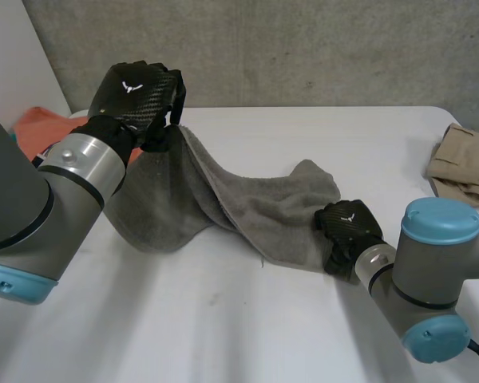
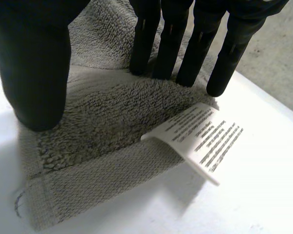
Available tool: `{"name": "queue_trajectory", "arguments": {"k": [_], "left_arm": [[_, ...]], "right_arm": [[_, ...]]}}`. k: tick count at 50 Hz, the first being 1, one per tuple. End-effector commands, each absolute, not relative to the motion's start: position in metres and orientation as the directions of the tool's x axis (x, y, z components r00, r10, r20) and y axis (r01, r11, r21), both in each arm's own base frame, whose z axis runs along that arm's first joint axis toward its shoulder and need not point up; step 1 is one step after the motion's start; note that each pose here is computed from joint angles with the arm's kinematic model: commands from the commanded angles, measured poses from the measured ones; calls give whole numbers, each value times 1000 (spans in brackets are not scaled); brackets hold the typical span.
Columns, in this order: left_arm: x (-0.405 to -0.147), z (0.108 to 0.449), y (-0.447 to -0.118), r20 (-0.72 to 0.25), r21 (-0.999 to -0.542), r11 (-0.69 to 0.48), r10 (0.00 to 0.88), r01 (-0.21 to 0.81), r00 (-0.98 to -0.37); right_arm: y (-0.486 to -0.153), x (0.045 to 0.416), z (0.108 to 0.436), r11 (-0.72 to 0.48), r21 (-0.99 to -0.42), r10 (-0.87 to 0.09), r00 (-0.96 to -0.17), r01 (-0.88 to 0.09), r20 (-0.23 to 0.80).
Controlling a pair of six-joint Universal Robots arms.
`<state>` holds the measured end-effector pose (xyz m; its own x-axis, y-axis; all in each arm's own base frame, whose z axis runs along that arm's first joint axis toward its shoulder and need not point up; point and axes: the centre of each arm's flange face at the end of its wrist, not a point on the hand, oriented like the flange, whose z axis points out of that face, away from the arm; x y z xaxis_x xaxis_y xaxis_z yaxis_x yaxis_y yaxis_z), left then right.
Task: Fold the laundry.
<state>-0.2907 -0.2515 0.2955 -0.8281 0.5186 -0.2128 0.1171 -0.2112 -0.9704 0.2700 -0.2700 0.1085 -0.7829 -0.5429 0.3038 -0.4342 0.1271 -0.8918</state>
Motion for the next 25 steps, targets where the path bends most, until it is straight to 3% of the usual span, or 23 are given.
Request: {"name": "queue_trajectory", "arguments": {"k": [1,14,20,25], "left_arm": [[-289,291,-251,-213,-972,-200,519,125,-828],[-286,285,-251,-211,-974,-182,516,135,-830],[-283,286,-254,-210,-975,-177,505,137,-837],[-281,290,-250,-197,-976,-179,509,121,-838]], "right_arm": [[-282,273,115,52,-895,-511,-782,-442,357],[-304,278,107,-4,-863,-480,-756,-506,445],[-309,275,138,-48,-870,-440,-772,-490,459],[-290,268,192,-74,-863,-442,-759,-500,478]]}}
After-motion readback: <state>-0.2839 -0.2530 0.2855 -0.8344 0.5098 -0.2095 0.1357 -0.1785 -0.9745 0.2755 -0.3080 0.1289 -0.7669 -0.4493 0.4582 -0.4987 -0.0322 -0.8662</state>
